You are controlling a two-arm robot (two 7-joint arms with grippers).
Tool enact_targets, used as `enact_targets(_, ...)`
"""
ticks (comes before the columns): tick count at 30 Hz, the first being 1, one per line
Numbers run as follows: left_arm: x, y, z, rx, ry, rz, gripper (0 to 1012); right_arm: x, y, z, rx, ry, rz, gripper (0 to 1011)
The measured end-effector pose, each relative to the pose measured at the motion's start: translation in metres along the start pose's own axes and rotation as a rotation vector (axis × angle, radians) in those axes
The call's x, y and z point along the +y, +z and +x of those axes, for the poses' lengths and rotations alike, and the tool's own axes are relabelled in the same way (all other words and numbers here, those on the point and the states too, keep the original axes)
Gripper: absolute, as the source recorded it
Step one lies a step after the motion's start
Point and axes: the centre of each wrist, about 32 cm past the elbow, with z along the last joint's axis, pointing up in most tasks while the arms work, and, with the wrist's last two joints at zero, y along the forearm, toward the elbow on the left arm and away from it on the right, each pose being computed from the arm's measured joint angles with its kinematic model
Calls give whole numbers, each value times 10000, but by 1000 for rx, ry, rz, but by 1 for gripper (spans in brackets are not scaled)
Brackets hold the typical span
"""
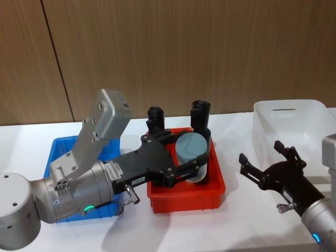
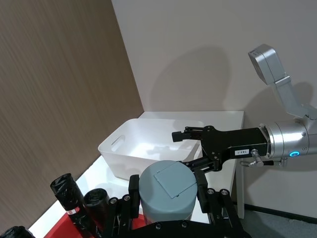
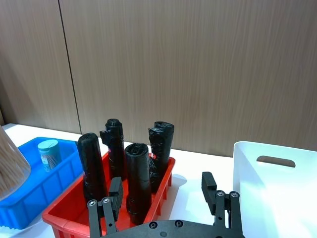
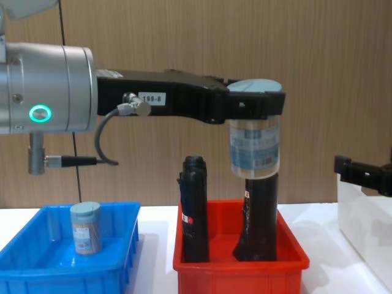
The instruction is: Pick the cotton swabs from the blue box and place them into the white box.
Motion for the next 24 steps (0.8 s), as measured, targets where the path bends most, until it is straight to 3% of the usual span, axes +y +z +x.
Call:
enact_targets(10,11,1,2,-1,4,-1,669,-14,10,30,-31,28,-13,1002)
enact_targets(24,17,2,1,-1,5,-2,669,-98,15,158,-69,78,-35,1002)
